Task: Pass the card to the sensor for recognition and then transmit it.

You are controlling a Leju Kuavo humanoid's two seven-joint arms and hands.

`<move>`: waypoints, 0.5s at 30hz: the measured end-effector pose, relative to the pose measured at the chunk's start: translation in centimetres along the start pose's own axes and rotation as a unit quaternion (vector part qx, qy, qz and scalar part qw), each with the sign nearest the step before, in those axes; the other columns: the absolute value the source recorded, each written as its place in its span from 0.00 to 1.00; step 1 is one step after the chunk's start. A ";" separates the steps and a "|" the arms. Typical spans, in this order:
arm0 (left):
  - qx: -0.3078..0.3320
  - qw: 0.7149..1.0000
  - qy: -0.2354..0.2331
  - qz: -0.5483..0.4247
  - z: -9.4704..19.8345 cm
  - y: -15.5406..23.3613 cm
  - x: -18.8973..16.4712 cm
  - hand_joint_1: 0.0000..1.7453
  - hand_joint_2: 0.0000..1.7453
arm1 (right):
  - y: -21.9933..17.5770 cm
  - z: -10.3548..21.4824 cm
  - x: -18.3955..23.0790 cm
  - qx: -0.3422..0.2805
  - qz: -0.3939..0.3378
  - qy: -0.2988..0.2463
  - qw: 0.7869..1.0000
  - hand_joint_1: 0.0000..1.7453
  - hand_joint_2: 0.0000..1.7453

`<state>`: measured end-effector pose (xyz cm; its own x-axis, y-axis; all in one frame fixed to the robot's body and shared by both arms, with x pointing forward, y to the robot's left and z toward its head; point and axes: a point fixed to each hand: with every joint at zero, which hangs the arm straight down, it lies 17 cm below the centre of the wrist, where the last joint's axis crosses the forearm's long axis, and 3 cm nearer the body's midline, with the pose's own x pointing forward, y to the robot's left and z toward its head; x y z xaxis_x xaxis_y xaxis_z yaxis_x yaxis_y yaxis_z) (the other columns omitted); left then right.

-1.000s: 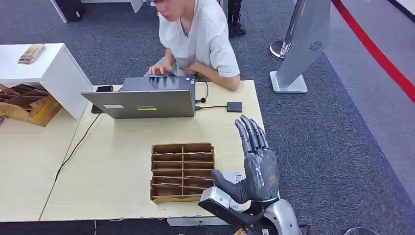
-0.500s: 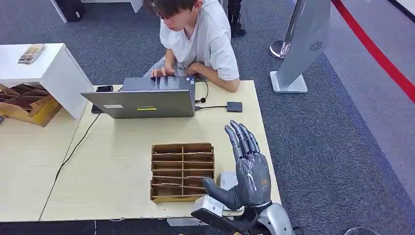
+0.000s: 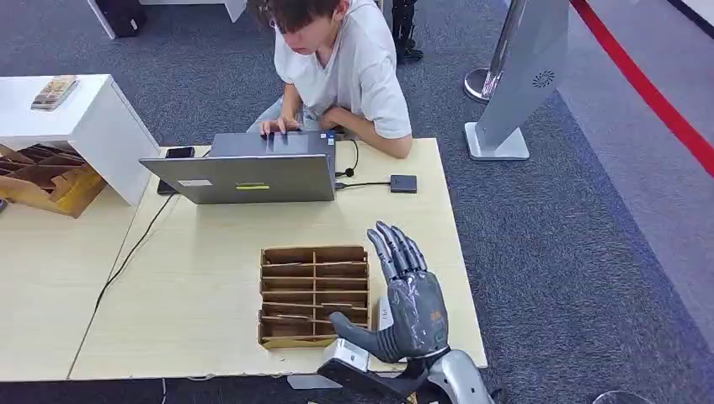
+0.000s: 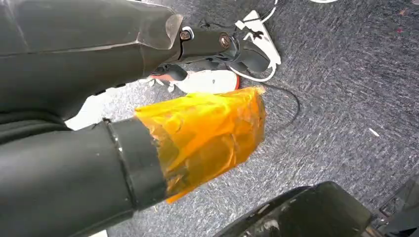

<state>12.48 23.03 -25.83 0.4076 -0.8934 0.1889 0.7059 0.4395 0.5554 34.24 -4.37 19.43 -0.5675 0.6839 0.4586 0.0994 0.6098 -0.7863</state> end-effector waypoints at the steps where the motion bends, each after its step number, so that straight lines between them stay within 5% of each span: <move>1: 0.000 1.000 0.000 0.000 0.0 0.0 0.0 0.00 0.00 | 0.2 0.0 -0.1 0.002 0.001 0.002 1.000 0.00 1.00; 15: 0.000 1.000 -0.002 -0.003 -0.1 0.2 0.2 0.00 0.00 | 1.9 0.5 -1.3 0.024 0.022 0.016 0.999 0.00 1.00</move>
<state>12.75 22.91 -25.78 0.4006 -0.8964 0.1896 0.7079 0.4342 0.5571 34.79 -4.33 17.12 -0.5366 0.7230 0.4351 0.0840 0.5589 -0.8250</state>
